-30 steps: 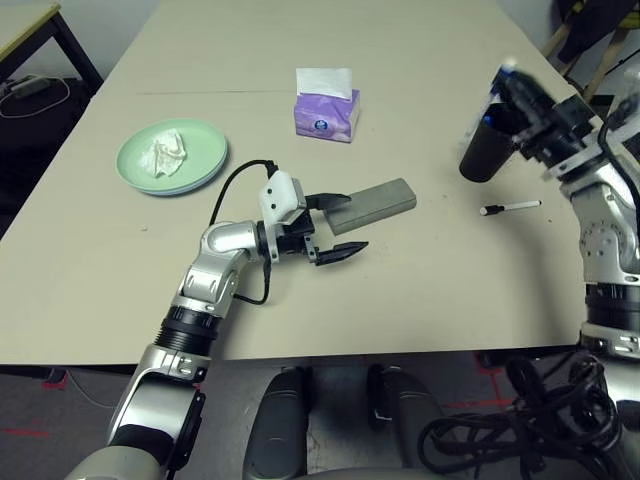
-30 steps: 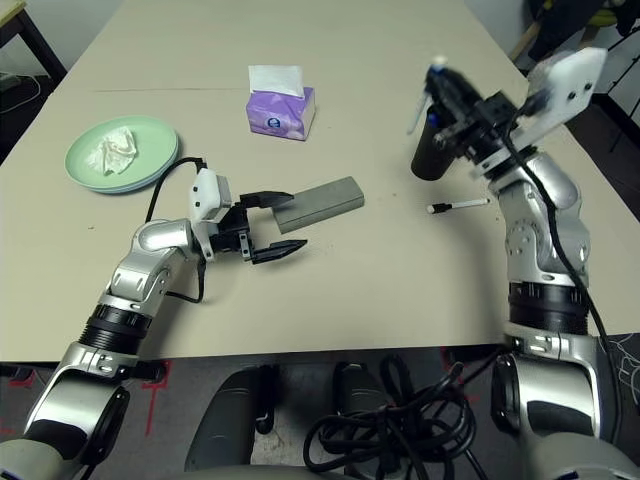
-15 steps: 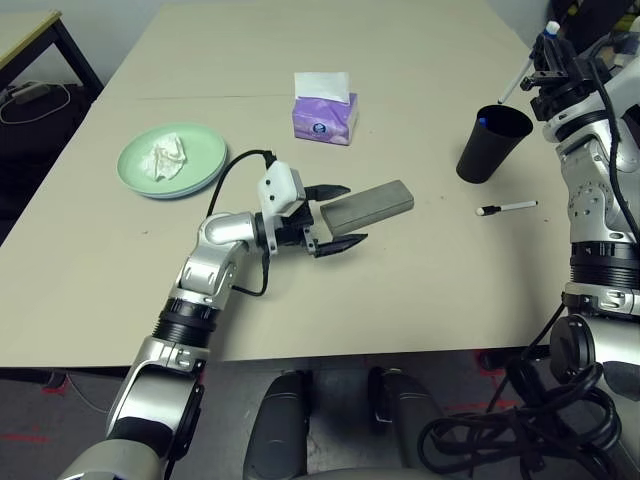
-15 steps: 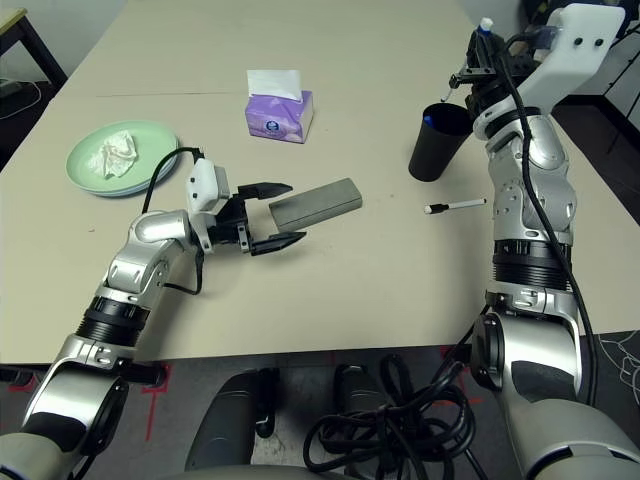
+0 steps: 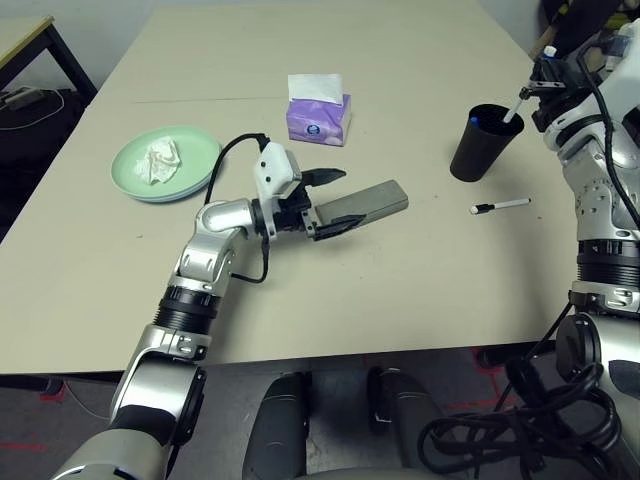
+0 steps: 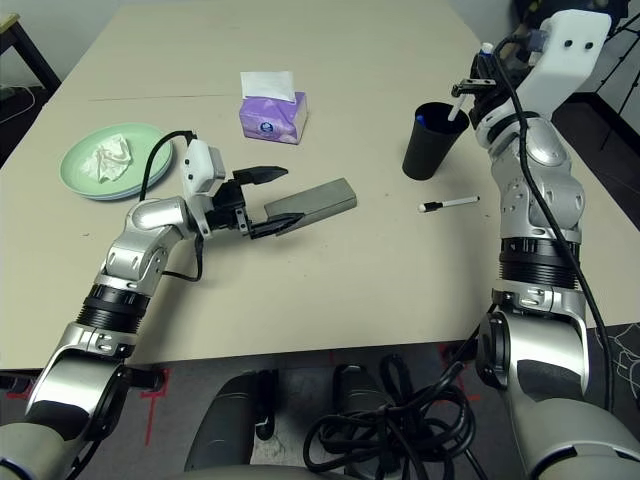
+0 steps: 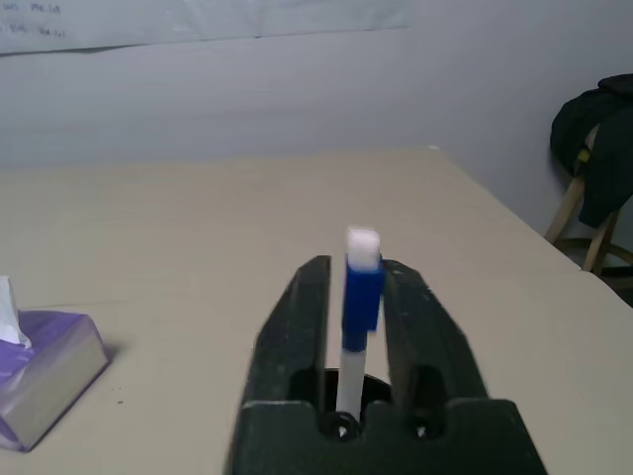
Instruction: Organize and tidy the items on the table.
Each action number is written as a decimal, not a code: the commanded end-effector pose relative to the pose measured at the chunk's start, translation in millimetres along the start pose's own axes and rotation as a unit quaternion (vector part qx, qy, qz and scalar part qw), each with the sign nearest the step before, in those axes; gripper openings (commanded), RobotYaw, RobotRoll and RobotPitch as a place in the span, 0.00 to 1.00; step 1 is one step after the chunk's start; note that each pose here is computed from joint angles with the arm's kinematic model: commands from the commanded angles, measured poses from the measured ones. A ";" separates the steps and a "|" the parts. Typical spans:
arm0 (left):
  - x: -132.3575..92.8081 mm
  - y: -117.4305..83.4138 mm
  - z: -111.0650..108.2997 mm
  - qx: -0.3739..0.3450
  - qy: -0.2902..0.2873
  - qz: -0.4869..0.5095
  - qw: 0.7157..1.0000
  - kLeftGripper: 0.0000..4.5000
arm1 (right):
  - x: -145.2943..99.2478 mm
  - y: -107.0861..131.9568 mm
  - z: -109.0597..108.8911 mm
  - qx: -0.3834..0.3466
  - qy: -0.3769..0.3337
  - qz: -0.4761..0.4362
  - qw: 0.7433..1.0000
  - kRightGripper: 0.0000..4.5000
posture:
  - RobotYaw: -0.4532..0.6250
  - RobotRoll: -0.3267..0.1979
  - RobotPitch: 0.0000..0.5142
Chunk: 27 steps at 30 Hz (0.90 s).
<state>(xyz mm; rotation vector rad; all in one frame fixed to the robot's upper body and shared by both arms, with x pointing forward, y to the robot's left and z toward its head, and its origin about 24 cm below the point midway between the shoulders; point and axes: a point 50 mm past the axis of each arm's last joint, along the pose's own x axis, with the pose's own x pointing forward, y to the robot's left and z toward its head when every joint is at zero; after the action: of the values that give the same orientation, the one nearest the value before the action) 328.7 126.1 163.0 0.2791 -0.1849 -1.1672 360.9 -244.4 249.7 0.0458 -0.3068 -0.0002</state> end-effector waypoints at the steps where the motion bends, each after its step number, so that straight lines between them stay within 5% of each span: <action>1: -2.3 0.0 -3.1 -0.012 0.002 0.005 1.000 1.00 | -1.7 -0.5 -1.1 -0.006 0.007 0.003 1.000 0.54 | 0.43 0.62 0.24; 6: -3.5 -1.5 -4.7 -0.011 0.006 0.005 1.000 1.00 | -3.8 -1.6 -2.6 -0.017 0.016 0.011 1.000 0.97 | 0.43 0.62 0.26; 12: -1.8 -4.9 -5.7 -0.009 0.006 0.002 1.000 1.00 | -9.1 10.9 2.2 -0.055 0.003 0.176 0.983 0.99 | 0.43 0.62 0.31; 16: -0.9 -10.5 -6.6 -0.012 0.003 0.005 1.000 1.00 | -35.1 17.3 -10.3 -0.092 0.049 0.392 0.914 0.99 | 0.45 0.62 0.36; 27: -2.8 -20.7 -1.3 -0.003 0.006 0.011 1.000 1.00 | -47.5 -15.0 -21.9 -0.251 0.183 0.547 0.778 0.99 | 0.48 0.62 0.50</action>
<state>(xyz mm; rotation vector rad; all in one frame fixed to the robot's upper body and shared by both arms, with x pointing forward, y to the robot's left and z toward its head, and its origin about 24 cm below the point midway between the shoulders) 312.7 124.2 152.6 0.2558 -0.1683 -1.1291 323.2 -252.9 216.6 -0.5820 0.0518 1.0519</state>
